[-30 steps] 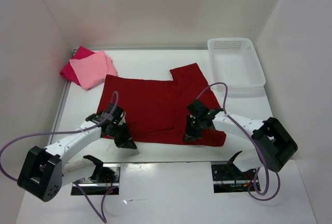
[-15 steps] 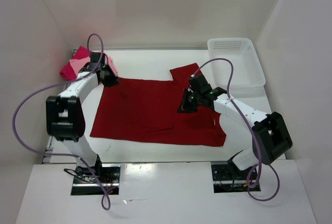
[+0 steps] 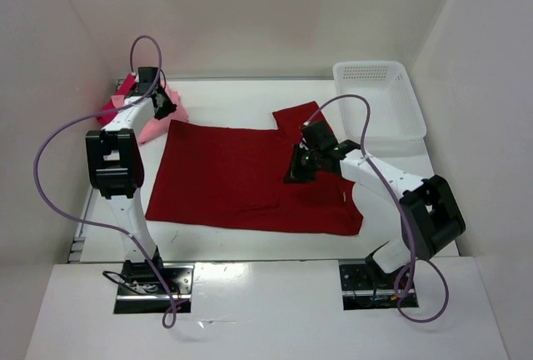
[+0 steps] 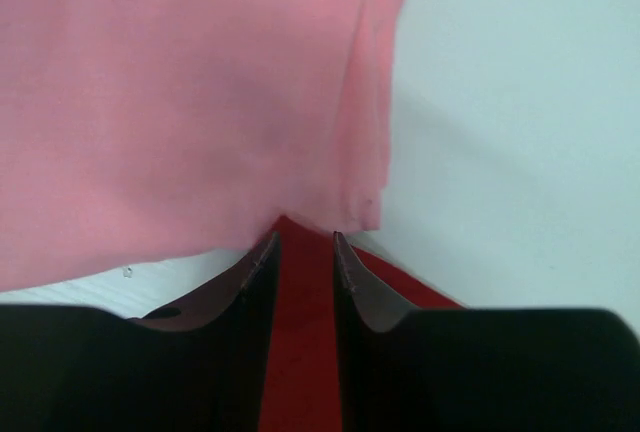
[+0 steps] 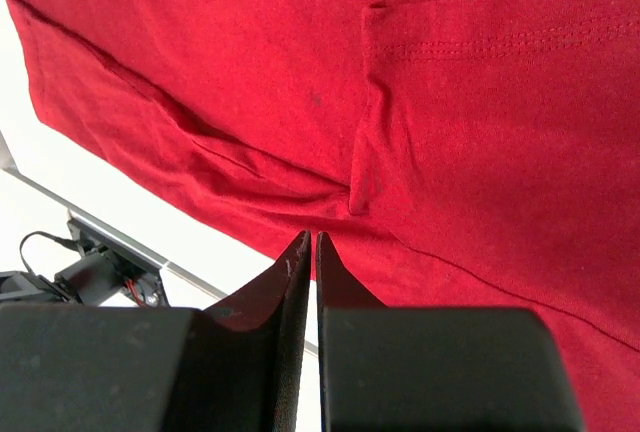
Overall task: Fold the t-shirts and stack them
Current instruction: Grap the side of the flattened tshirt furthest away from the robot with both arms
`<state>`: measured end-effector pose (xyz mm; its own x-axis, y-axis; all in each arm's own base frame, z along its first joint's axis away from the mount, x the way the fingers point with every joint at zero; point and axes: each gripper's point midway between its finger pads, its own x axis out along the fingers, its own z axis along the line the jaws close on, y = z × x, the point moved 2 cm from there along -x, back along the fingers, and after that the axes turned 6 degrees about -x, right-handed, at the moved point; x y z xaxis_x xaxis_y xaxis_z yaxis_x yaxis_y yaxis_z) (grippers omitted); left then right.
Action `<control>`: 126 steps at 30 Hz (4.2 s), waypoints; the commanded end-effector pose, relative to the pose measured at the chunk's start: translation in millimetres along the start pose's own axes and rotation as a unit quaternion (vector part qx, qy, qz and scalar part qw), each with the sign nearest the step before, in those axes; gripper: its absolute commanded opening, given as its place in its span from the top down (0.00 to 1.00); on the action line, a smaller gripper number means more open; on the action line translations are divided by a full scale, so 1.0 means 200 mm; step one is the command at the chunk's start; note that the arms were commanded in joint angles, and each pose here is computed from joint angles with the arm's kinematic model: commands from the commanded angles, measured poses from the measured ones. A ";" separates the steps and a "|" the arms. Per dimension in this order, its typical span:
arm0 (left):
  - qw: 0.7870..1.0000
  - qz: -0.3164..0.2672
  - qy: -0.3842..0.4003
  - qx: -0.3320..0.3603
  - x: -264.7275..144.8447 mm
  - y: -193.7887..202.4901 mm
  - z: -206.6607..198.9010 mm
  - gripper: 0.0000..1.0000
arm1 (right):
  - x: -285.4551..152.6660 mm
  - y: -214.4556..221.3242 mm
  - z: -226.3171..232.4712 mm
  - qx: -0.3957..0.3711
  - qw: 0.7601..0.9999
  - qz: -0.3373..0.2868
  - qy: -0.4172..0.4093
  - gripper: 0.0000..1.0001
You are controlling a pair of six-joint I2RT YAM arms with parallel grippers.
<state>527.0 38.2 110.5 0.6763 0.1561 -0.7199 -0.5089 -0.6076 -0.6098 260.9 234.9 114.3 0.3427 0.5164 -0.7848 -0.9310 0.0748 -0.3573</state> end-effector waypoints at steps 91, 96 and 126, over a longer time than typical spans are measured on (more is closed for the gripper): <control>0.994 0.020 0.109 -0.015 -0.21 0.03 -0.19 1.00 | 0.69 -1.62 -0.94 0.006 0.938 -0.200 0.283 0.63; 0.994 0.024 0.106 -0.015 -0.20 0.05 -0.18 1.00 | 0.69 -1.61 -0.89 0.002 0.943 -0.194 0.271 0.63; 0.993 0.017 0.115 -0.037 -0.27 0.00 -0.13 1.00 | 0.08 -1.64 -0.58 0.005 0.949 -0.215 0.231 1.00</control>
<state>505.8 3.4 119.4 0.6992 -0.0331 -0.7141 -0.5637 -0.6399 -0.5223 611.7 118.4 66.2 0.6467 -0.0761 -0.7590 -0.7389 0.1845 -0.6481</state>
